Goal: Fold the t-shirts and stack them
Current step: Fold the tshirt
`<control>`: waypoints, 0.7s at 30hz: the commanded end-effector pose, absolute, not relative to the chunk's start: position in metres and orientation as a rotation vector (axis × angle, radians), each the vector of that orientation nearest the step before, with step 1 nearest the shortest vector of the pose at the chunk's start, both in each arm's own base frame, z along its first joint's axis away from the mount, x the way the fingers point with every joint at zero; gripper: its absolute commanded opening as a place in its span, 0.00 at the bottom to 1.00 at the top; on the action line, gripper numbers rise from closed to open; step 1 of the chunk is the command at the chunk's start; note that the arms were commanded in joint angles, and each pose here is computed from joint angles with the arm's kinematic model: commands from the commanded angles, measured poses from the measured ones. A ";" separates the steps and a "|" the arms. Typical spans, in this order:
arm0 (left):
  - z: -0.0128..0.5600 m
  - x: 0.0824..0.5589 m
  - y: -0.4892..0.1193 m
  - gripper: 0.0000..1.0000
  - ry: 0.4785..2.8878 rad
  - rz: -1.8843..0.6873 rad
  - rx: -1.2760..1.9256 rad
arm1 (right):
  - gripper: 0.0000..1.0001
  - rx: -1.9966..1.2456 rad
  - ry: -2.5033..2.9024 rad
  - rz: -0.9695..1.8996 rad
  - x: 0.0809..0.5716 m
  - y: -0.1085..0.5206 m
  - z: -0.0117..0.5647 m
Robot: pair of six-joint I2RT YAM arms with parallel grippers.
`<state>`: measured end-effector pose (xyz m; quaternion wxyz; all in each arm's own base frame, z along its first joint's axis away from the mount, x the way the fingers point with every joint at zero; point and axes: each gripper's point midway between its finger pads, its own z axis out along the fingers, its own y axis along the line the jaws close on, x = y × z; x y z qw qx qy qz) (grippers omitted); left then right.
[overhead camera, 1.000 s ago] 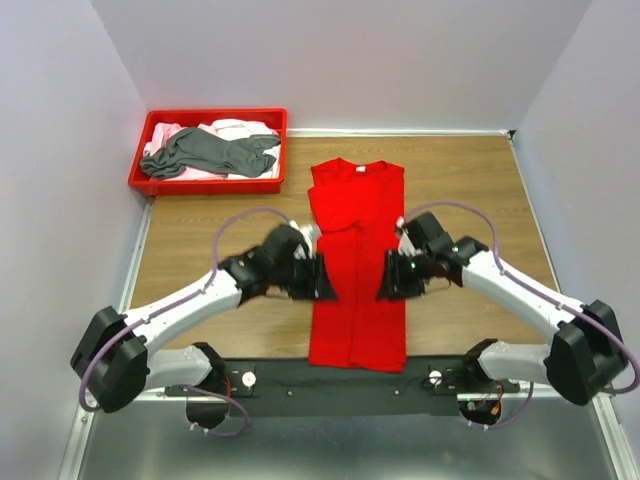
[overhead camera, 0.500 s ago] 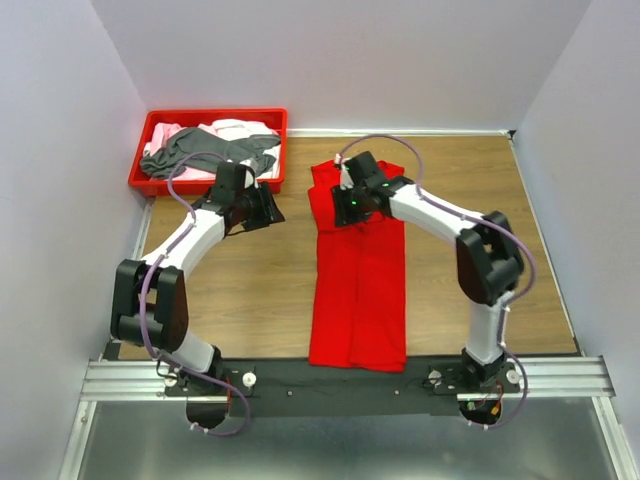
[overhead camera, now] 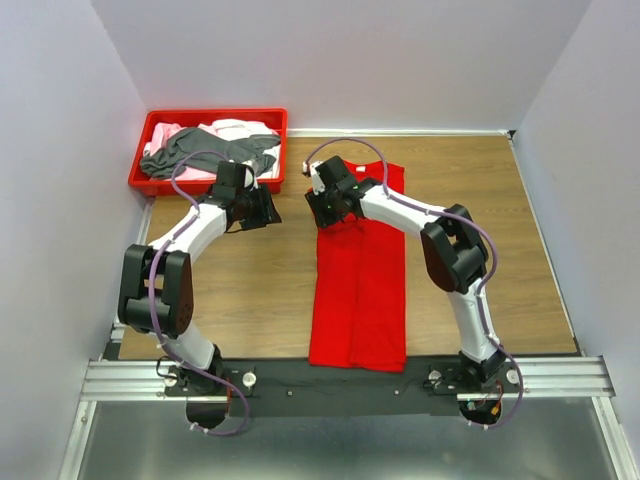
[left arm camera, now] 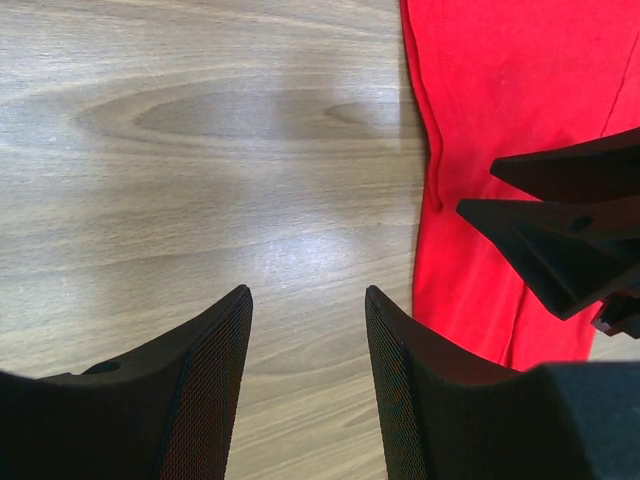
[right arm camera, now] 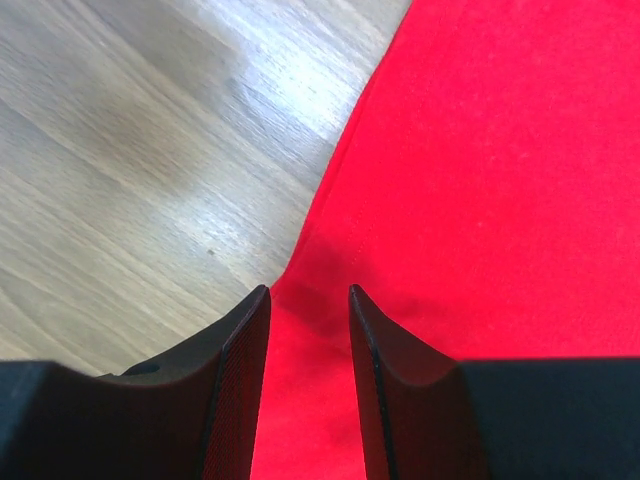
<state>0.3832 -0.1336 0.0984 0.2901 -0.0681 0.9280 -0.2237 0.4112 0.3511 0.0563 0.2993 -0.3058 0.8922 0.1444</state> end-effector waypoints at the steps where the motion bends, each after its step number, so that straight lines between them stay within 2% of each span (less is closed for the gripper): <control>1: 0.100 0.394 -0.131 0.57 2.447 -0.582 -0.145 | 0.44 -0.865 2.377 0.351 0.409 0.351 0.039; 9: 0.094 0.392 -0.134 0.57 2.461 -0.599 -0.141 | 0.41 -0.897 2.393 0.386 0.400 0.356 0.031; 21: 0.091 0.389 -0.135 0.57 2.467 -0.608 -0.141 | 0.41 -0.966 2.407 0.333 0.391 0.352 0.012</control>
